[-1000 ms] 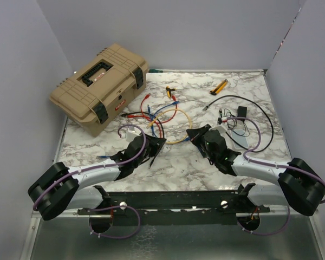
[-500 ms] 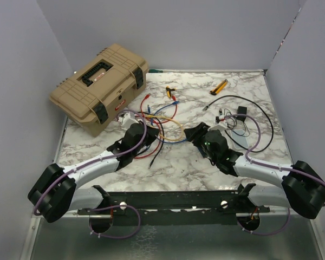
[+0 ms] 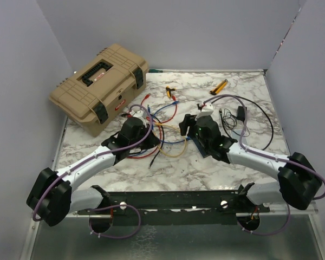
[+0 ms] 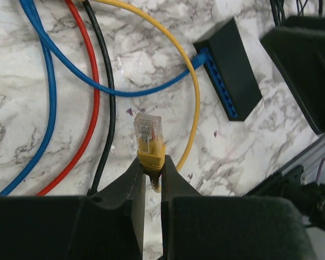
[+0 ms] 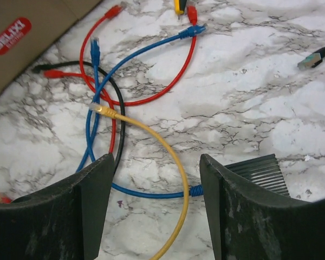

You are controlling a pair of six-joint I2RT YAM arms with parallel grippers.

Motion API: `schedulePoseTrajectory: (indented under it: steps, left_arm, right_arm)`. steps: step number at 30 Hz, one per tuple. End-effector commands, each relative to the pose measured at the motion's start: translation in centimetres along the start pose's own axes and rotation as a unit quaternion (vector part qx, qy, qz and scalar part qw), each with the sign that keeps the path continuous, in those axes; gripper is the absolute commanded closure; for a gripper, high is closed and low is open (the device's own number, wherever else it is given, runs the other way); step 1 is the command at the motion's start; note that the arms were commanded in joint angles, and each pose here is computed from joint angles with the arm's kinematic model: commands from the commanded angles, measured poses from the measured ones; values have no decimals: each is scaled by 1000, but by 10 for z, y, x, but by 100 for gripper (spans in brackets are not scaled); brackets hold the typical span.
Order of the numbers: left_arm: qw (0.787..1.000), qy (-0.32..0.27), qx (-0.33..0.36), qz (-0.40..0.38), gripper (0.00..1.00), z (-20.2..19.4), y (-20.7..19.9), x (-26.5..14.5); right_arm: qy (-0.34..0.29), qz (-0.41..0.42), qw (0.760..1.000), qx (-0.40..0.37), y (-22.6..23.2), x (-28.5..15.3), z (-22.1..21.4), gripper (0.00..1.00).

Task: Insert the plug into the switch port
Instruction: Pick up the connector from the center of the board.

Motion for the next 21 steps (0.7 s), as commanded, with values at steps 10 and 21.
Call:
schedulePoseTrajectory:
  steps: [10,21]
  left_arm:
    - [996,56,62,7,97,-22,16,-32]
    - [996,47,75,26,97,-19,24,-35]
  right_arm:
    - [156,117,965,-173,27,76,-51,36]
    - [206,86,957,-186,10,96,-84,51]
Point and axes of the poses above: each gripper's point midway between its finger pads, its own x axis out along the fingers, its own y axis along the line the jaws close on, z = x × y, the point moved 2 cm from there along -x, back along the fingers, and after that the axes turned 4 degrees about -x, right-handed, at the moved point
